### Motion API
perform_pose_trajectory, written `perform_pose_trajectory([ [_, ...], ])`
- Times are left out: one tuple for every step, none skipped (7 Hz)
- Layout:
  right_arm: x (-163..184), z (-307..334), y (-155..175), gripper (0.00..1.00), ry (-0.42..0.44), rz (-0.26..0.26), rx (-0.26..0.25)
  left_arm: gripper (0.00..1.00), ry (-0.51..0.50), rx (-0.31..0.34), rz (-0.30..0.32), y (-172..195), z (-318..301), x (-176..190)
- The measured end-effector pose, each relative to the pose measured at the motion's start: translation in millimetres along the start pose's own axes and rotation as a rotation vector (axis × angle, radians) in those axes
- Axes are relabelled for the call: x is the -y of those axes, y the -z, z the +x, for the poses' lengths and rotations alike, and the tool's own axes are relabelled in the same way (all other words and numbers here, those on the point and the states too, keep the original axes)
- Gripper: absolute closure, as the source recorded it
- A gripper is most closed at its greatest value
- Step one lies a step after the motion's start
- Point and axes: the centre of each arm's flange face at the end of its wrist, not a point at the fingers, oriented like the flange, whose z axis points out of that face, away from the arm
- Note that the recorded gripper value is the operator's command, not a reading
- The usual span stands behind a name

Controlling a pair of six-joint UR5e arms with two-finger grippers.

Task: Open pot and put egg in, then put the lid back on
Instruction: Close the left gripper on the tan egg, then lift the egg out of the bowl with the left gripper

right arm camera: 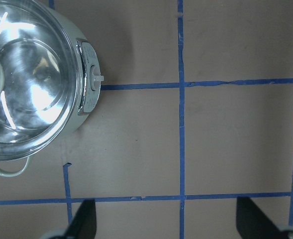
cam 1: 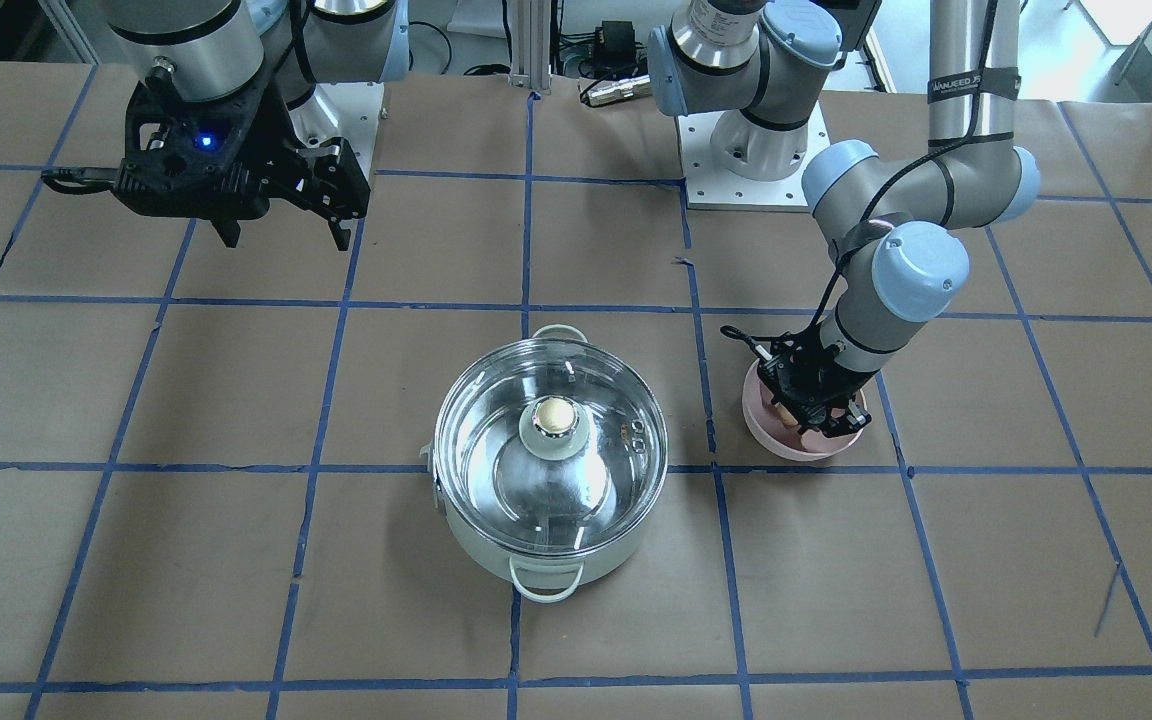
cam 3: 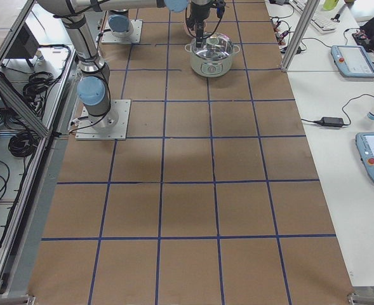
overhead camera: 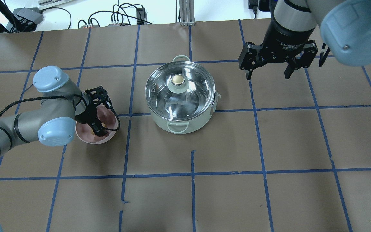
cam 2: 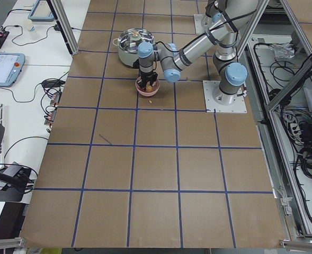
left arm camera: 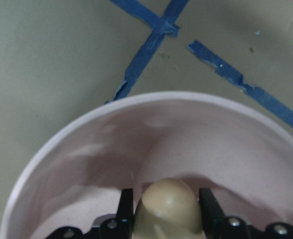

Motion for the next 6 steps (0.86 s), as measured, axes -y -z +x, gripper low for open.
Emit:
perform_pose_trajectory([
  [-0.1,0.0,0.1,0.0,0.0,0.0,0.0,0.85,0.011,0.005,0.003,11.0,0.7,0.3],
  [-0.1,0.1,0.2,0.0,0.001,0.001,-0.001,0.85,0.038,-0.002,0.0,28.3,-0.1,1.5],
  [-0.1,-0.3,0.3,0.0,0.002,0.001,0.001,0.85,0.071,-0.016,-0.006,49.5,-3.0,4.9],
  [-0.2,-0.6,0.4,0.0,0.001,0.002,0.002,0.85,0.098,-0.027,-0.012,70.3,-6.6,10.2],
  [-0.1,-0.5,0.4,0.0,0.0,0.002,0.003,0.85,0.129,-0.034,-0.016,87.0,-8.9,15.2],
  [0.0,-0.4,0.1,0.0,-0.002,0.001,0.003,0.85,0.173,-0.036,-0.019,101.0,-9.1,20.5],
])
